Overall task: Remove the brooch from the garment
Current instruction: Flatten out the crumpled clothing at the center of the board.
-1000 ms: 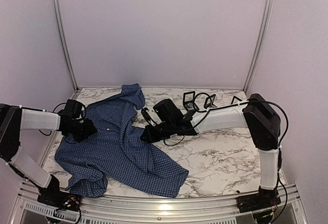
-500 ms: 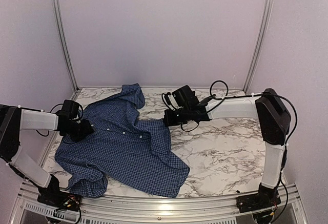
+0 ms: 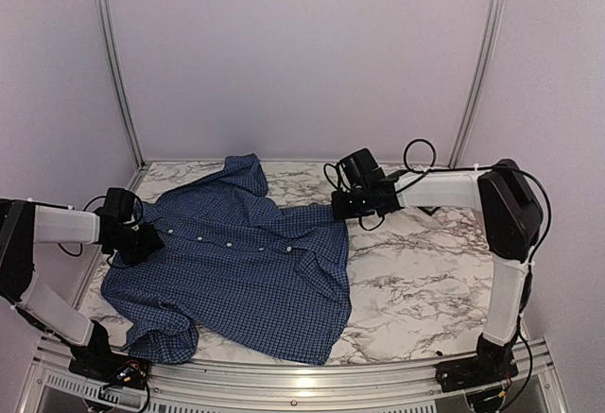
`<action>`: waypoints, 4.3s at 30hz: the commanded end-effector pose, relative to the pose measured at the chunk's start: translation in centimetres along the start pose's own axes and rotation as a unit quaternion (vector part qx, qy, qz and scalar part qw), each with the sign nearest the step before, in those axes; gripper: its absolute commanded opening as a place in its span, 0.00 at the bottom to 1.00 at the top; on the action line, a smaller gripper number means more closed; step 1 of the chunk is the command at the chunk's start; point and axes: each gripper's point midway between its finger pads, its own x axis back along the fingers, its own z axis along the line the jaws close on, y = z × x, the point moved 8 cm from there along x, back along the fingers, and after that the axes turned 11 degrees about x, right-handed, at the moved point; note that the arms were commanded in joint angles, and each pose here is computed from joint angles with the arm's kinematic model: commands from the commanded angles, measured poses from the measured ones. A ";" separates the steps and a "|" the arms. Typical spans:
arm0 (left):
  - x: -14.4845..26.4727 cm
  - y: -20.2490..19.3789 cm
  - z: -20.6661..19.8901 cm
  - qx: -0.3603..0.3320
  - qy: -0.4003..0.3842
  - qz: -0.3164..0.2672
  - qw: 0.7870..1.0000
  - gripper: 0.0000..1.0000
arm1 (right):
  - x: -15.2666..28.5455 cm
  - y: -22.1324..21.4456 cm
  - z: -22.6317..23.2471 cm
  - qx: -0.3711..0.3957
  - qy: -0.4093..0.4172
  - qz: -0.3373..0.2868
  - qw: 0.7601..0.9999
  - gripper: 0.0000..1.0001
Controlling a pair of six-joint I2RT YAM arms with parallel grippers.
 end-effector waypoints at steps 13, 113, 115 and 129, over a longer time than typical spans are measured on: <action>0.5 -0.2 1.0 0.003 0.005 0.005 1.000 0.62 | 0.0 -0.3 -2.7 0.033 -0.070 -0.002 0.997 0.00; 1.8 0.4 1.1 0.017 -0.009 -0.006 1.000 0.63 | -5.4 0.2 -4.7 -0.045 0.008 -0.007 0.999 0.00; 1.9 0.5 1.1 0.016 -0.009 -0.007 1.000 0.63 | -5.8 -0.6 -4.5 -0.054 0.021 0.001 0.998 0.00; 2.0 0.5 0.9 0.017 -0.015 -0.008 1.000 0.63 | -8.9 -1.1 -9.4 -0.111 0.010 0.014 0.994 0.00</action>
